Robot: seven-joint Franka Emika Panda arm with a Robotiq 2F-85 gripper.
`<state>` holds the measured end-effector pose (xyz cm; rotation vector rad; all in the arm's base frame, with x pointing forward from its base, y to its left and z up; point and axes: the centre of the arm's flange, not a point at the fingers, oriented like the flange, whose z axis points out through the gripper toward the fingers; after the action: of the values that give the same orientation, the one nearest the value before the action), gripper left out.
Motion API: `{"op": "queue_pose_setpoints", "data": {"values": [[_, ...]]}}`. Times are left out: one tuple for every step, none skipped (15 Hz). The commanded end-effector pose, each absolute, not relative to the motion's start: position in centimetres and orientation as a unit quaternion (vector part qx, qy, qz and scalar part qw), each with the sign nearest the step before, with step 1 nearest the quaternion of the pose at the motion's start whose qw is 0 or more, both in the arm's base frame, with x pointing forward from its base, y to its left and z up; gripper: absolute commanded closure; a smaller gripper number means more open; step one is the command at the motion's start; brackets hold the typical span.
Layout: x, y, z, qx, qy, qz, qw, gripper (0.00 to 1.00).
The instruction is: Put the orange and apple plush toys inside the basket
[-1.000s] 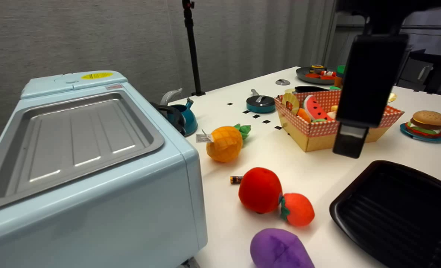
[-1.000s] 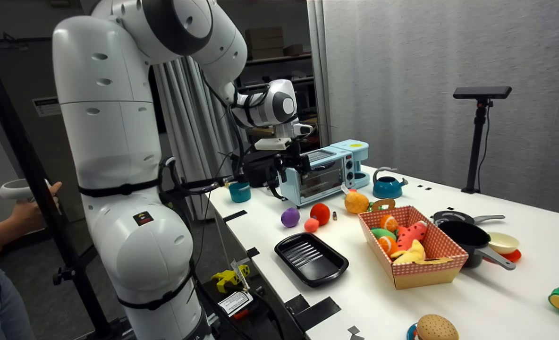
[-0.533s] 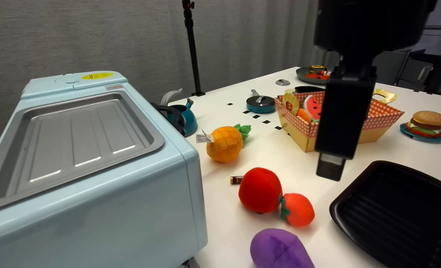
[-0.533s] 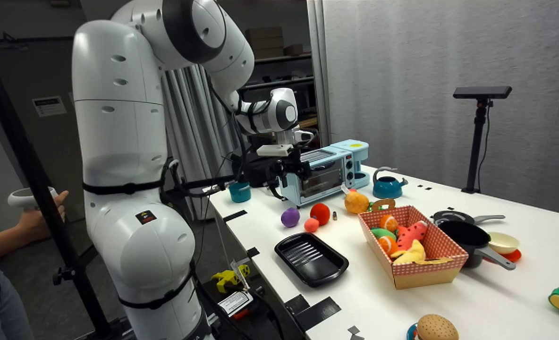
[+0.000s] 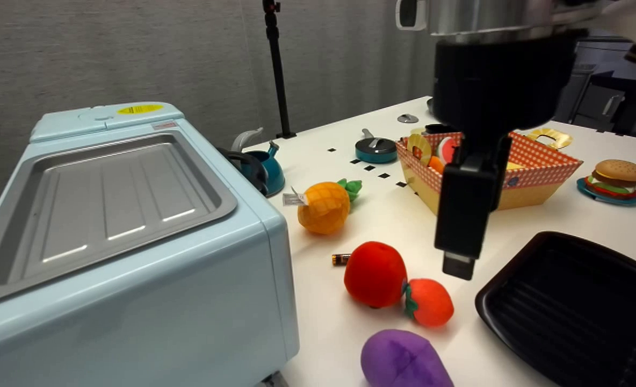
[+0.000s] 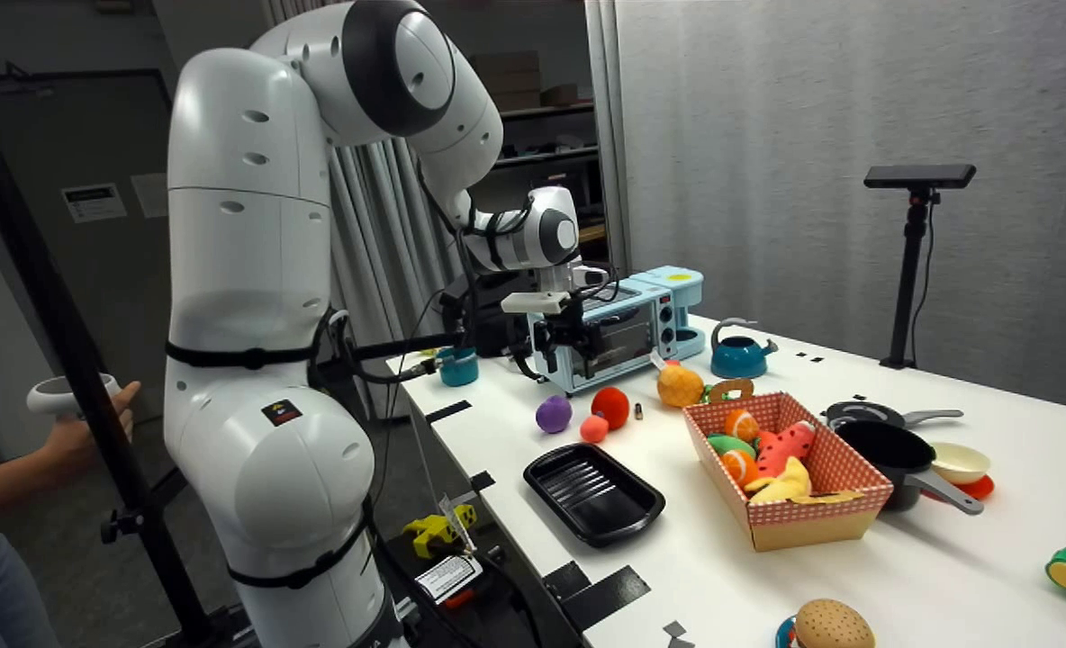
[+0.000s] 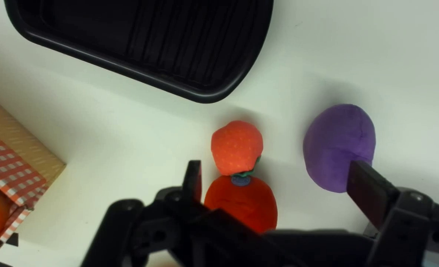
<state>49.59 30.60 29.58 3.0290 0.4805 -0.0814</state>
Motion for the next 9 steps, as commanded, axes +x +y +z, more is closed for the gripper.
{"op": "queue_pose_setpoints", "data": {"values": [[50.8, 31.3, 28.1, 0.987, 0.153, -0.016, 0.039, 0.0], [50.9, 31.3, 27.8, 0.988, 0.15, -0.013, 0.042, 0.0], [51.0, 31.2, 27.5, 0.988, 0.148, -0.012, 0.042, 0.0], [51.0, 31.1, 27.2, 0.988, 0.146, -0.011, 0.042, 0.0], [51.1, 31.0, 26.9, 0.989, 0.143, -0.009, 0.041, 0.0], [51.1, 31.0, 26.7, 0.989, 0.141, -0.008, 0.041, 0.0], [51.1, 31.0, 26.4, 0.989, 0.139, -0.006, 0.04, 0.0], [51.1, 31.1, 26.1, 0.99, 0.138, -0.006, 0.039, 0.0], [51.2, 31.2, 25.7, 0.99, 0.136, -0.005, 0.039, 0.0]]}}
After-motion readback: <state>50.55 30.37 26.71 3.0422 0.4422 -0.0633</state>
